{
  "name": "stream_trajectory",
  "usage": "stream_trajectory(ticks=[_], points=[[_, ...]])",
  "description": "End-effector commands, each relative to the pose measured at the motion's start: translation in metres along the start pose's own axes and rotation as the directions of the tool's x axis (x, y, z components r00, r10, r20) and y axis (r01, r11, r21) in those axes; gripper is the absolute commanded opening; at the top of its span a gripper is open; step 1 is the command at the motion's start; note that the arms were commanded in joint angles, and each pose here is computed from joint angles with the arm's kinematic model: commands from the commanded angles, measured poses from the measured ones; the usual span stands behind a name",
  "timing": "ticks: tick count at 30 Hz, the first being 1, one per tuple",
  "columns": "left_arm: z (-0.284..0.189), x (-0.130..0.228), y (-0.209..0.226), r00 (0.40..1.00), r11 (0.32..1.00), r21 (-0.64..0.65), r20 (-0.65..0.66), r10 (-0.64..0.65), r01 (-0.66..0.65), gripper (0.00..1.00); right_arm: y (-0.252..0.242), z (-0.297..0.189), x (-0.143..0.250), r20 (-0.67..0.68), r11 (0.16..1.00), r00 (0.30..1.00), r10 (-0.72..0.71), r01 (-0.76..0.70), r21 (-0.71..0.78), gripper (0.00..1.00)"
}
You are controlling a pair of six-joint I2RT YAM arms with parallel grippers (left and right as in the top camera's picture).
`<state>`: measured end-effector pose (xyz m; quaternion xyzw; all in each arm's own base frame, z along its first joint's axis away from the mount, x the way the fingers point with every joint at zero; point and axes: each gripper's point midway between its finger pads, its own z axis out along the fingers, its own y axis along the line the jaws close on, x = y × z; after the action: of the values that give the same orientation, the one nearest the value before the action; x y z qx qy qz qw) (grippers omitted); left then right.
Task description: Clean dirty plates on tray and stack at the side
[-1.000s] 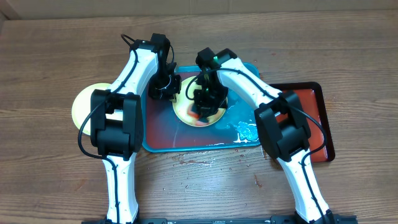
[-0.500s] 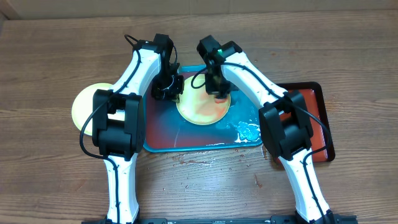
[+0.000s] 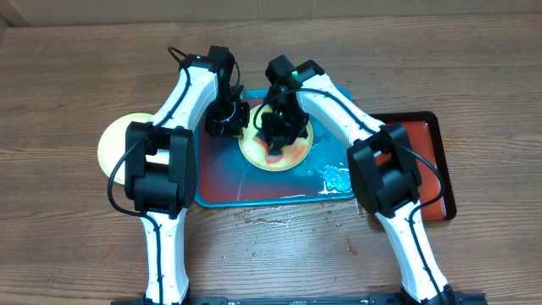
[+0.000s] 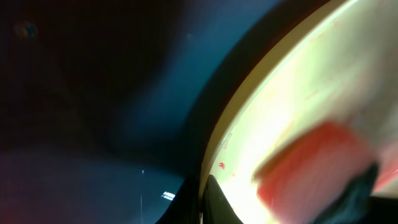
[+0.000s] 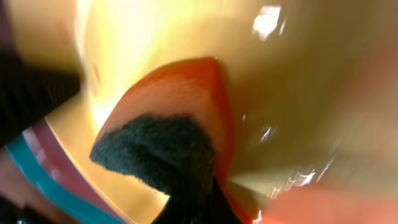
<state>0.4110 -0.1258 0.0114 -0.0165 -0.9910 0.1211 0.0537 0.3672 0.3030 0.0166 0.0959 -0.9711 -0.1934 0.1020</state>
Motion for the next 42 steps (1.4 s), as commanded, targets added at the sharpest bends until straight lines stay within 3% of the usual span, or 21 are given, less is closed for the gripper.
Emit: stream_trajectory(ticks=[1, 4, 9, 12, 15, 20, 26, 31, 37, 42], points=[[0.008, 0.004, 0.001, 1.0, 1.0, 0.001, -0.023, 0.007, -0.007, 0.04, -0.021, 0.004, 0.015, -0.068, 0.996, 0.998, -0.011, 0.017, 0.088, 0.04], [0.008, 0.004, 0.001, 1.0, 1.0, 0.001, -0.024, 0.007, -0.007, 0.04, -0.054, -0.004, 0.014, -0.033, 0.962, 0.998, 0.059, -0.048, 0.27, 0.04], [0.008, 0.004, 0.001, 1.0, 1.0, 0.001, -0.025, 0.007, -0.007, 0.04, -0.102, -0.036, -0.003, 0.145, 0.827, 0.984, 0.106, -0.168, 0.537, 0.04], [0.008, 0.004, 0.001, 1.0, 1.0, 0.0, -0.025, 0.007, -0.007, 0.04, -0.117, -0.051, -0.015, 0.244, 0.754, 0.966, 0.089, -0.225, 0.616, 0.04], [0.008, 0.004, 0.001, 1.0, 1.0, -0.001, -0.024, 0.008, -0.008, 0.04, -0.118, -0.057, -0.033, 0.318, 0.736, 0.947, 0.044, -0.246, 0.631, 0.04], [0.008, 0.003, 0.001, 1.0, 1.0, -0.002, -0.02, 0.008, -0.008, 0.04, -0.088, -0.047, -0.064, 0.411, 0.822, 0.912, -0.002, -0.233, 0.52, 0.04], [0.008, 0.002, 0.001, 1.0, 1.0, -0.002, -0.019, 0.013, -0.013, 0.04, -0.012, -0.014, -0.062, 0.29, 0.987, 0.956, -0.048, 0.001, 0.16, 0.04], [0.008, 0.001, 0.001, 1.0, 1.0, -0.001, -0.012, 0.016, -0.016, 0.05, 0.031, -0.007, -0.041, 0.183, 0.987, 0.975, -0.124, 0.14, -0.078, 0.04], [0.006, 0.0, 0.004, 1.0, 1.0, 0.0, -0.009, 0.027, -0.027, 0.04, 0.021, -0.025, -0.021, 0.1, 0.989, 0.994, -0.054, 0.067, -0.13, 0.04], [-0.007, 0.0, 0.006, 1.0, 1.0, 0.002, 0.004, 0.029, -0.029, 0.04, 0.01, -0.083, -0.022, 0.179, 0.988, 0.984, -0.012, 0.039, -0.149, 0.04]])
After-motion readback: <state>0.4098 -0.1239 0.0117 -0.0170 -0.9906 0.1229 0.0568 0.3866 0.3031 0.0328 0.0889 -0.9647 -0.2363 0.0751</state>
